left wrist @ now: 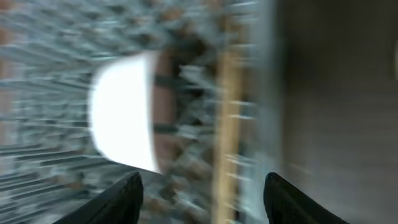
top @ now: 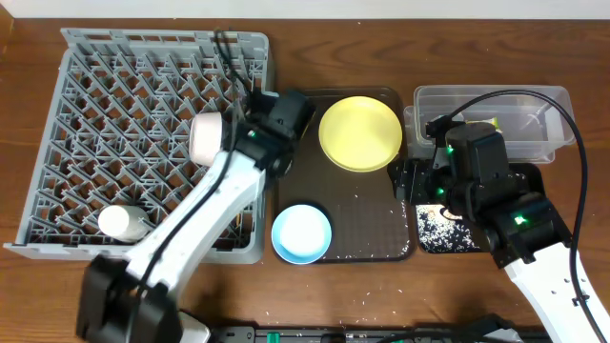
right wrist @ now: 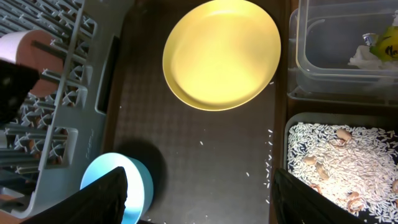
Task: Sort waste into correct bins and load items into the dishwasher
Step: 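Grasp the blue bowl on the tray with the left gripper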
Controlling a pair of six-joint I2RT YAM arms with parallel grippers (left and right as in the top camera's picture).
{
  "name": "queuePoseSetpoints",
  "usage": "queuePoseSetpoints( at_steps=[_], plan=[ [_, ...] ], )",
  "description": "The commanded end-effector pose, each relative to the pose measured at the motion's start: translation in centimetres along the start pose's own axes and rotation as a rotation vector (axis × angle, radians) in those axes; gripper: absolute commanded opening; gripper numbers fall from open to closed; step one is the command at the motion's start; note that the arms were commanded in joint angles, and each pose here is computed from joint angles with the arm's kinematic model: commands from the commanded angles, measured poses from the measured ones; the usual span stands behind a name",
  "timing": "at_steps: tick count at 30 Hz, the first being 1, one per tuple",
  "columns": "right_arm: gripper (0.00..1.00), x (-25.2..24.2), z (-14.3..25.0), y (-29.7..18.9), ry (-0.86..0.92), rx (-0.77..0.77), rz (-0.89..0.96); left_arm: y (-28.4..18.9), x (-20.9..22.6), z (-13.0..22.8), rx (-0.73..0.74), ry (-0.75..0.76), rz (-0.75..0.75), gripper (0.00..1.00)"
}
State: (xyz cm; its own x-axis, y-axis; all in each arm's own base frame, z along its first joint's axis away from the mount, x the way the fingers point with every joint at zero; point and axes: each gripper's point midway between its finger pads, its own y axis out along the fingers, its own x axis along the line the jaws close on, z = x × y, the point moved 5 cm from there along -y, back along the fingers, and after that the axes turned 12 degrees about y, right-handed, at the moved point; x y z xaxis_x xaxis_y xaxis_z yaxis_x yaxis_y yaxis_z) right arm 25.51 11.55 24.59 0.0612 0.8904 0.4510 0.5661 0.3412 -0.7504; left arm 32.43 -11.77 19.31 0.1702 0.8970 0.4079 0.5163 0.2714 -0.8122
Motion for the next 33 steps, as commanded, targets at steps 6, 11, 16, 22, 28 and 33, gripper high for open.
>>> queuePoseSetpoints(
  at_steps=[6, 11, 16, 22, 28, 33],
  plan=[
    [0.73, -0.1, -0.1, 0.1, 0.007, 0.000, 0.002, -3.0, -8.2, 4.7, 0.181, 0.078, 0.421, 0.12],
    [0.73, -0.1, -0.1, 0.1, 0.007, 0.000, 0.002, -0.6, -11.1, 8.1, 0.332, 0.016, 0.372, 0.08],
    [0.73, -0.1, -0.1, 0.1, 0.007, 0.000, 0.002, 1.8, -17.2, 8.5, 0.377, -0.042, 0.607, 0.08],
    [0.73, -0.1, 0.0, 0.1, 0.008, 0.004, 0.005, 0.8, -18.8, 6.6, 0.336, -0.066, 0.758, 0.08],
    [0.73, -0.1, 0.0, 0.1, 0.008, 0.003, 0.005, -1.9, -15.0, 4.3, 0.225, -0.079, 0.738, 0.28],
    [0.73, -0.1, 0.0, 0.1, 0.008, 0.002, 0.004, -2.5, -7.8, 4.4, 0.142, -0.079, 0.480, 0.43]
  ],
)
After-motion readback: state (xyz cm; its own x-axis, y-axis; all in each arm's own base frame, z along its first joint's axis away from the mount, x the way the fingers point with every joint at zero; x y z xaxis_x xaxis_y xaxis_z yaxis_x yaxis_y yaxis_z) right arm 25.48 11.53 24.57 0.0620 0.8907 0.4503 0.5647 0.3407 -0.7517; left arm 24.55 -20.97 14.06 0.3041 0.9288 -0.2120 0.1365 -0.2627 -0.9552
